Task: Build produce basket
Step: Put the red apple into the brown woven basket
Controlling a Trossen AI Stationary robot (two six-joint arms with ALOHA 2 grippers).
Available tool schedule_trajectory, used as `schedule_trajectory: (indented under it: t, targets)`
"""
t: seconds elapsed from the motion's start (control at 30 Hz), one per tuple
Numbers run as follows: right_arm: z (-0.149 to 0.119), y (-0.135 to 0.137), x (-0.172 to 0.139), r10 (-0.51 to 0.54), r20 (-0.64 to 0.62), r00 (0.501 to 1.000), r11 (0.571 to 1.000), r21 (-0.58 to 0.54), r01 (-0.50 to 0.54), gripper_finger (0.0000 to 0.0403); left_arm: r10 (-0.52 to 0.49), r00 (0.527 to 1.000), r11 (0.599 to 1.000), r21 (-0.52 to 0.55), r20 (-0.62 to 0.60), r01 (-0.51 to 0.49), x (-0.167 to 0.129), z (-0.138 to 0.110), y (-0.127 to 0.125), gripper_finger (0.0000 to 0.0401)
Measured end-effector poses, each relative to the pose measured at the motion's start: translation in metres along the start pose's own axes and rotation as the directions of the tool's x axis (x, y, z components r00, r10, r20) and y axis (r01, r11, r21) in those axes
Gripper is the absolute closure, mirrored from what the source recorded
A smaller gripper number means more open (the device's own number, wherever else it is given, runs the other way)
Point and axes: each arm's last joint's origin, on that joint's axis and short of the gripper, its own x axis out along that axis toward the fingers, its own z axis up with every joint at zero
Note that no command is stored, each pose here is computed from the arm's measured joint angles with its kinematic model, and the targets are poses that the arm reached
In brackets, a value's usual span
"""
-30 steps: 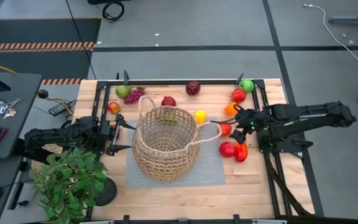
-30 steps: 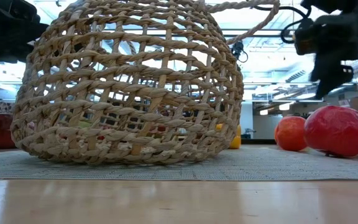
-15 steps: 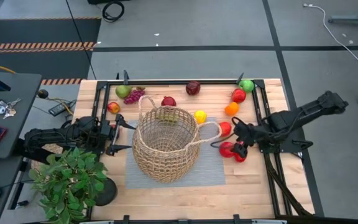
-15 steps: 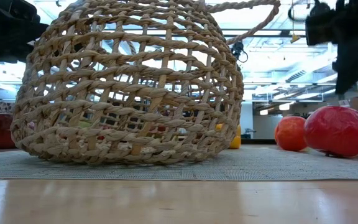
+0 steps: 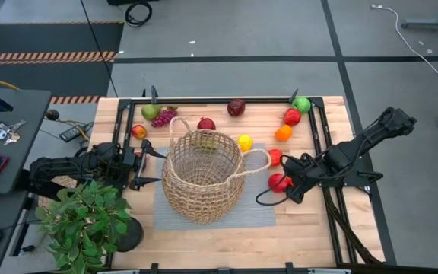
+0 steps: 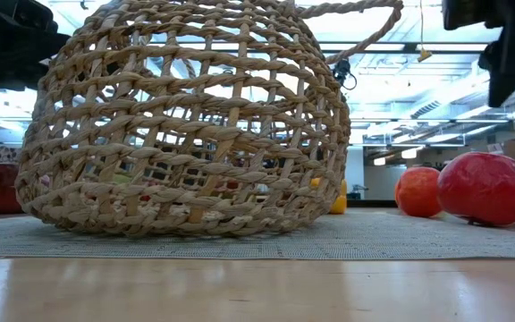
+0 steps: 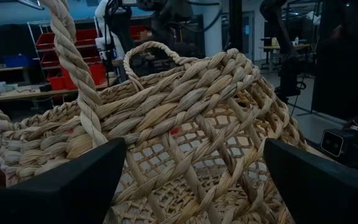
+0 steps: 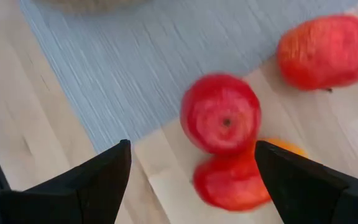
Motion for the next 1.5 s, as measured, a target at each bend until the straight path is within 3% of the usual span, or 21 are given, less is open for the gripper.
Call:
schedule_trajectory:
  t: [0.17,0.3,0.63,0.97,1.2,1.5]
  targets:
    - [0.002,0.004,0.008,-0.035,0.002,0.999,0.998,-0.052,0.035,0.0057,0.0,1.0,1.0,0.0,0.0,0.0,0.0,0.0,0.0,0.0012]
    - [0.003,0.005,0.018,-0.122,0.006,0.992,0.99,-0.073,0.122,0.0054,0.0,1.0,1.0,0.0,0.0,0.0,0.0,0.0,0.0,0.0012]
    - [0.015,0.004,0.038,-0.219,-0.016,0.975,0.97,-0.108,0.217,0.0008,0.0,1.0,1.0,0.0,0.0,0.0,0.0,0.0,0.0,0.0012]
    - [0.006,-0.016,0.051,-0.101,0.102,0.99,0.994,-0.039,0.105,0.0008,0.0,1.0,1.0,0.0,0.001,0.0,0.0,0.0,0.0,0.0012]
    - [-0.001,-0.022,0.07,-0.11,0.113,0.987,0.991,-0.068,0.119,0.0004,0.0,1.0,1.0,0.0,0.001,0.0,0.0,0.0,0.0,0.0012]
    - [-0.005,-0.027,0.091,-0.032,0.179,0.983,0.998,-0.049,0.041,0.0003,0.0,1.0,1.0,0.001,0.002,0.0,0.0,0.0,0.0,0.0012]
